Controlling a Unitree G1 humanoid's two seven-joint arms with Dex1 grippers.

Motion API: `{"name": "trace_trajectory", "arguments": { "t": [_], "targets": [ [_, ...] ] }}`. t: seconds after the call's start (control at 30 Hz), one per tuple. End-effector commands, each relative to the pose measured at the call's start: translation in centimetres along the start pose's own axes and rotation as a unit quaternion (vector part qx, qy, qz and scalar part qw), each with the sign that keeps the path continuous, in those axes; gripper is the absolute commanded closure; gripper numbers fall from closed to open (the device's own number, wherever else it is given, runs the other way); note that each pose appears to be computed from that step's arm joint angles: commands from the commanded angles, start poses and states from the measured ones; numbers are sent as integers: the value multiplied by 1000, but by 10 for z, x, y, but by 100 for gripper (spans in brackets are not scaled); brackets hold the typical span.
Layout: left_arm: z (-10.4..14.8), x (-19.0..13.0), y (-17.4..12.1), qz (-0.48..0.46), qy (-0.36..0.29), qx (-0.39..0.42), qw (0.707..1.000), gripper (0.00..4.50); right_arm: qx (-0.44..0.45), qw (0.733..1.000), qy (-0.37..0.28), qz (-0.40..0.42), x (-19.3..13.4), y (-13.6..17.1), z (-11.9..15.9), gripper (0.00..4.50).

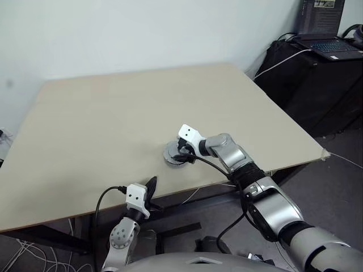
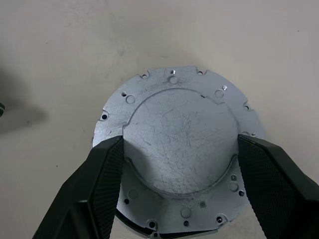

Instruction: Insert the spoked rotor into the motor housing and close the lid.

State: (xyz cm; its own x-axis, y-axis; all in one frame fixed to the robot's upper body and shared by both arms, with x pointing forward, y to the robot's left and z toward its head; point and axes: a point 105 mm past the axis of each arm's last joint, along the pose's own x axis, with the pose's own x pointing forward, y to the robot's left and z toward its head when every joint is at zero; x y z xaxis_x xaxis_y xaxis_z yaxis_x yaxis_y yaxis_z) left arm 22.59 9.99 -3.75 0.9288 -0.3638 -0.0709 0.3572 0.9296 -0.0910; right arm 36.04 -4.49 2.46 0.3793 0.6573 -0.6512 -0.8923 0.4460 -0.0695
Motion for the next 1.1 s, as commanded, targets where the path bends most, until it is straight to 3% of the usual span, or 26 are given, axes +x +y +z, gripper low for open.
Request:
{"name": "trace_trajectory", "arguments": {
  "t": [0.03, 0.7, 0.83, 1.1],
  "targets": [
    [8, 5, -2, -4, -17, 5, 1000, 450, 0, 1000, 18, -7, -2, -5, -3, 132],
    [6, 5, -5, -8, -14, 0, 1000, 450, -5, 999, 15, 29, -9, -3, 0, 132],
    [4, 5, -6, -10, -11, -1, 1000, 450, -11, 999, -9, 34, -10, -1, 5, 132],
    [3, 5, -8, -13, -8, -1, 1000, 450, -21, 1000, 20, -8, -7, -8, -3, 132]
  ]
}}
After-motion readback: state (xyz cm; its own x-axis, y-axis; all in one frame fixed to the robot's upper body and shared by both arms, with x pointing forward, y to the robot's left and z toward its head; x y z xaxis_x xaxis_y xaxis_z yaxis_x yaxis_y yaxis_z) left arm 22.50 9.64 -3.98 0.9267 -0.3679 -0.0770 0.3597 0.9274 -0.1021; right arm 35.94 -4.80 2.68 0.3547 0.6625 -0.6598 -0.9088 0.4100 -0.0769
